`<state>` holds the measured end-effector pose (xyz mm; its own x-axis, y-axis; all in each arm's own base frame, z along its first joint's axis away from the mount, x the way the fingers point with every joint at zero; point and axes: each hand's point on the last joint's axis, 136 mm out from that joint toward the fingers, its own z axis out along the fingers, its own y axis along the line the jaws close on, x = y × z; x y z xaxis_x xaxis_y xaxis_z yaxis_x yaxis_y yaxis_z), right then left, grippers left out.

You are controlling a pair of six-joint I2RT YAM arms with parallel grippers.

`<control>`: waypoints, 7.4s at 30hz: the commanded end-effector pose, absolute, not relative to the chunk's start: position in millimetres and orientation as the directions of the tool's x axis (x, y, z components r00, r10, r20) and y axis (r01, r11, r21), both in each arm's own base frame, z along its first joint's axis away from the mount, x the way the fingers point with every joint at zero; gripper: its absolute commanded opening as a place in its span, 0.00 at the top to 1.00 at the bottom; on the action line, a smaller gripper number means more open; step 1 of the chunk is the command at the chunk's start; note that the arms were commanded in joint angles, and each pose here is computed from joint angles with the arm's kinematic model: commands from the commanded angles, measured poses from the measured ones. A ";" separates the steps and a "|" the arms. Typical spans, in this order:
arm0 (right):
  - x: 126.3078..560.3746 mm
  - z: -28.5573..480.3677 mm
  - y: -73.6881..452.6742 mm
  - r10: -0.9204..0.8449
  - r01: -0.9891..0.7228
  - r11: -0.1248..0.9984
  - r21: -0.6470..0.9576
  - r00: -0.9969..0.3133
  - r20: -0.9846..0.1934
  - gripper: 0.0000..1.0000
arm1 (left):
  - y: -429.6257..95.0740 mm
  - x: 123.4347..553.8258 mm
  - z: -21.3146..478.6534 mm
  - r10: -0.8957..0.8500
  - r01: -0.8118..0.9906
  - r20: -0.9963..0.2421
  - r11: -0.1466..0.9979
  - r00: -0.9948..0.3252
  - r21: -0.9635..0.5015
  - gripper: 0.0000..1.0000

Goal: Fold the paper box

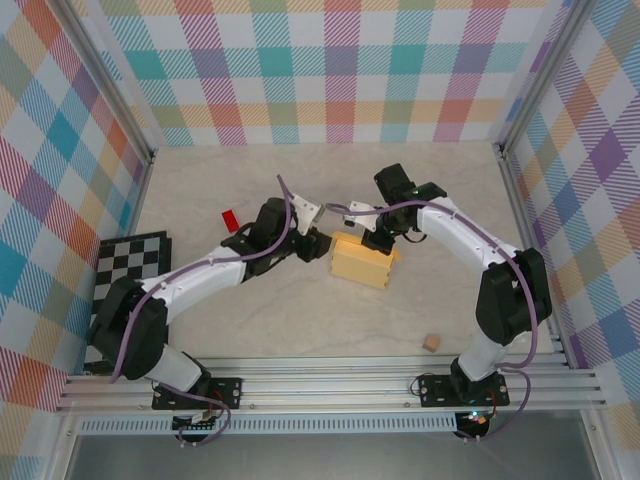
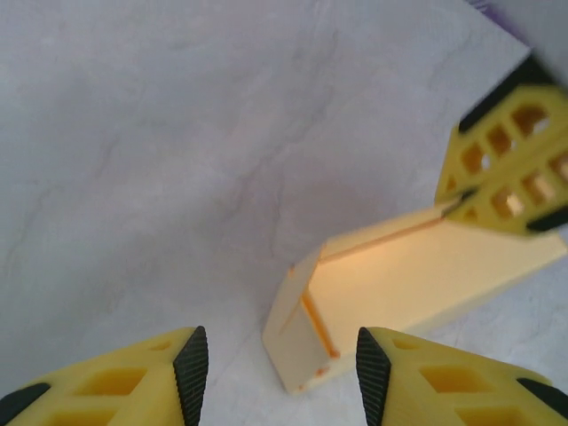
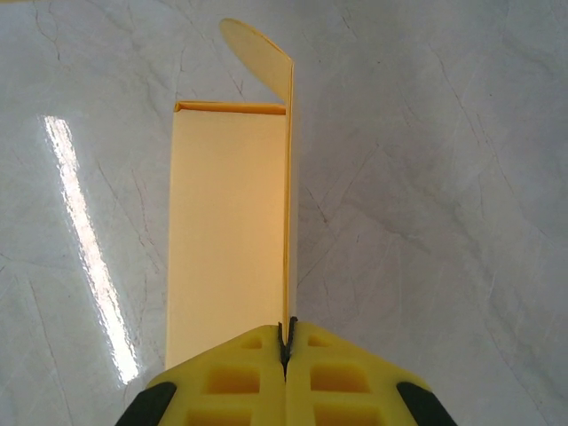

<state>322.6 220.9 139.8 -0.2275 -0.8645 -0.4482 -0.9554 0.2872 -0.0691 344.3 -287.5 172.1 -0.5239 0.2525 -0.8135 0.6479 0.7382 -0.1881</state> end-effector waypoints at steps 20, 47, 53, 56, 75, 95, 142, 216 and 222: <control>301.5 136.3 220.2 -0.871 -0.973 0.232 -0.019 -0.199 -0.449 1.00 | -301.7 340.5 162.6 0.340 0.777 -0.753 0.527 -0.563 -0.344 0.66; 301.7 133.2 219.4 -0.870 -0.968 0.249 -0.005 -0.222 -0.440 0.97 | -322.4 339.2 147.7 0.409 0.758 -0.681 0.555 -0.608 -0.343 1.00; 313.0 141.9 216.3 -0.826 -0.938 0.346 -0.002 -0.304 -0.474 0.88 | -316.1 337.7 147.8 0.420 0.726 -0.650 0.613 -0.633 -0.311 1.00; 319.8 156.3 212.0 -0.779 -0.911 0.413 0.005 -0.356 -0.517 0.81 | -310.2 338.4 147.6 0.427 0.717 -0.646 0.637 -0.633 -0.282 1.00; 324.8 161.5 130.1 -0.757 -0.827 0.492 -0.271 -0.252 -0.604 0.64 | -302.8 340.6 162.2 0.400 0.701 -0.674 0.667 -0.621 -0.250 1.00; 345.7 175.2 142.5 -0.633 -0.931 0.333 -0.150 -0.102 -0.767 0.72 | -306.7 340.2 169.1 0.394 0.703 -0.688 0.669 -0.610 -0.240 1.00; 341.4 126.9 150.3 -0.666 -0.900 0.434 0.051 -0.358 -0.655 0.98 | -310.2 346.0 179.5 0.338 0.657 -0.695 0.710 -0.635 -0.254 1.00; 338.2 135.9 146.3 0.244 -0.005 0.899 0.439 -0.825 -0.509 1.00 | -299.4 350.4 142.5 -0.139 0.156 -0.612 0.902 -0.778 -0.402 1.00; 329.9 122.3 140.9 0.310 0.079 0.891 0.447 -0.825 -0.473 1.00 | -297.0 346.6 135.9 -0.129 0.156 -0.610 0.907 -0.782 -0.392 1.00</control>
